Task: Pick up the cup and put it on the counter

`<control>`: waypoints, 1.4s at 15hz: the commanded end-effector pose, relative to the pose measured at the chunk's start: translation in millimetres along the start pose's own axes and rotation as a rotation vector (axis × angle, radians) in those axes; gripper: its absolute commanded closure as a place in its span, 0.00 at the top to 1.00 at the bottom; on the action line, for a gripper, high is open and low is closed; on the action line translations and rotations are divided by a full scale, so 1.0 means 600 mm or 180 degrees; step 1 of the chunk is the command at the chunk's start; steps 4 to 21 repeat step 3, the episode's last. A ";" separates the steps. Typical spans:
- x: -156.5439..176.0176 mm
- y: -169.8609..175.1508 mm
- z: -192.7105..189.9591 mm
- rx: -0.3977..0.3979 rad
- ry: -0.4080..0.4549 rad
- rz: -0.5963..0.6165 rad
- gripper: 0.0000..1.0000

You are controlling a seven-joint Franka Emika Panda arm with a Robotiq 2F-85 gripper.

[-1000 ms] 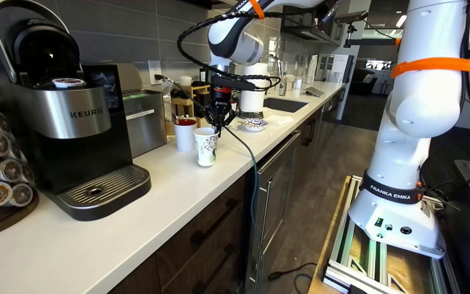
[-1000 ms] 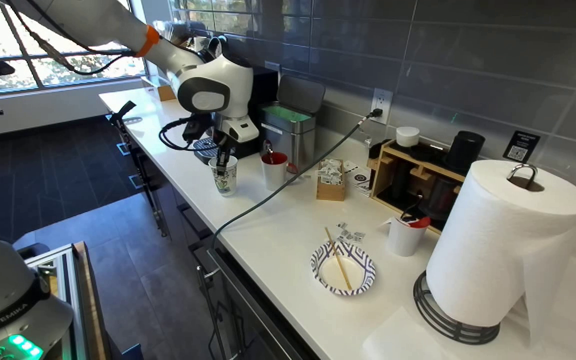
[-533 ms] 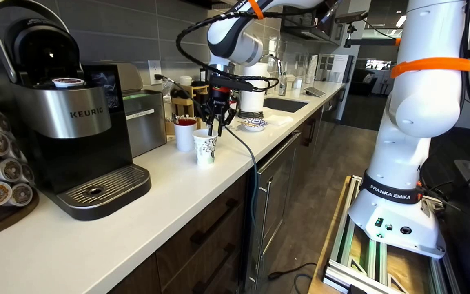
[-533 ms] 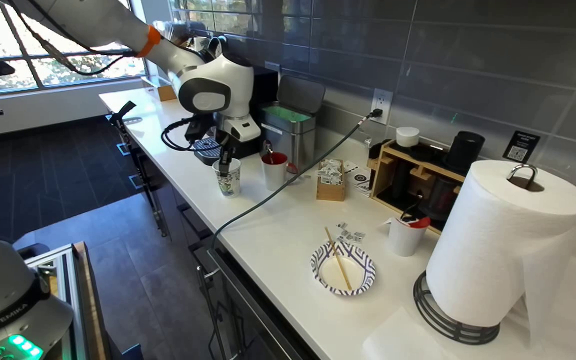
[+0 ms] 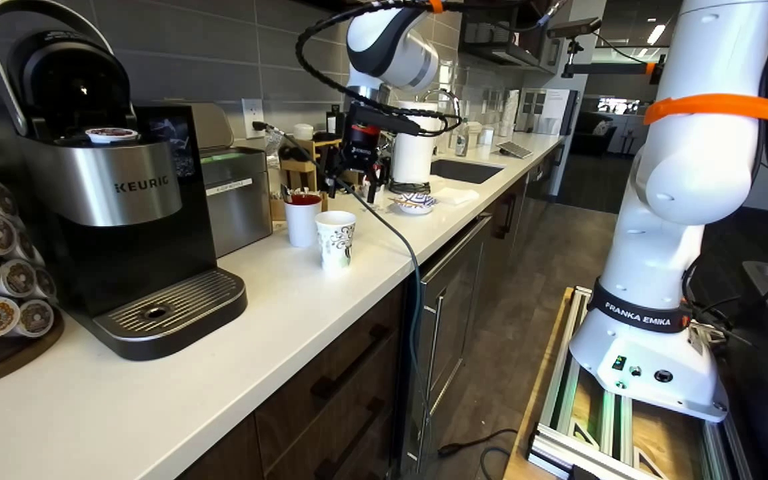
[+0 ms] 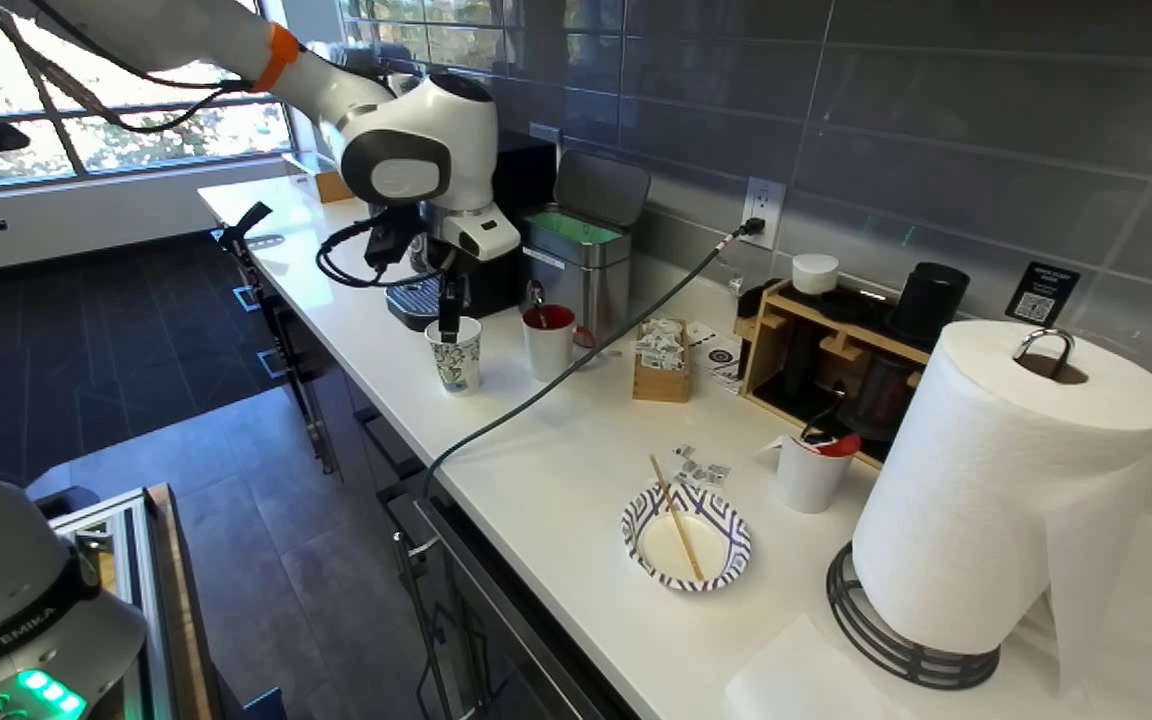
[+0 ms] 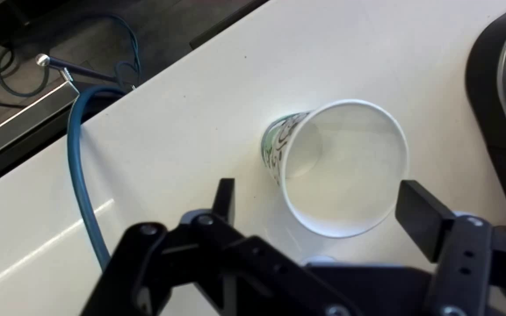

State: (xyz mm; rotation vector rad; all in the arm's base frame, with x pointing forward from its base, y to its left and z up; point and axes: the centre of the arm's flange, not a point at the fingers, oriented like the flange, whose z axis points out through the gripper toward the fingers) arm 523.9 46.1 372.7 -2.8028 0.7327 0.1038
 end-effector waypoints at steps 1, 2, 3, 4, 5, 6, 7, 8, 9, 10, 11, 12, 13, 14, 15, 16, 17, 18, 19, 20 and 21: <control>-0.069 0.055 -0.065 -0.0135 0.0229 -0.0479 1.00; -0.080 0.064 -0.076 -0.0194 0.0259 -0.0659 1.00; -0.030 0.025 -0.050 -0.0103 0.0192 -0.0388 1.00; -0.030 0.025 -0.050 -0.0103 0.0192 -0.0388 1.00; -0.030 0.025 -0.050 -0.0103 0.0192 -0.0388 1.00; -0.030 0.025 -0.050 -0.0103 0.0192 -0.0388 1.00; -0.030 0.025 -0.050 -0.0103 0.0192 -0.0388 1.00; -0.030 0.025 -0.050 -0.0103 0.0192 -0.0388 1.00; -0.030 0.025 -0.050 -0.0103 0.0192 -0.0388 1.00; -0.030 0.025 -0.050 -0.0103 0.0192 -0.0388 1.00; -0.030 0.025 -0.050 -0.0103 0.0192 -0.0388 1.00; -0.030 0.025 -0.050 -0.0103 0.0192 -0.0388 1.00; -0.030 0.025 -0.050 -0.0103 0.0192 -0.0388 1.00; -0.030 0.025 -0.050 -0.0103 0.0192 -0.0388 1.00; -0.030 0.025 -0.050 -0.0103 0.0192 -0.0388 1.00; -0.030 0.025 -0.050 -0.0103 0.0192 -0.0388 1.00; -0.030 0.025 -0.050 -0.0103 0.0192 -0.0388 1.00; -0.030 0.025 -0.050 -0.0103 0.0192 -0.0388 1.00; -0.030 0.025 -0.050 -0.0103 0.0192 -0.0388 1.00; -0.030 0.025 -0.050 -0.0103 0.0192 -0.0388 1.00; -0.030 0.025 -0.050 -0.0103 0.0192 -0.0388 1.00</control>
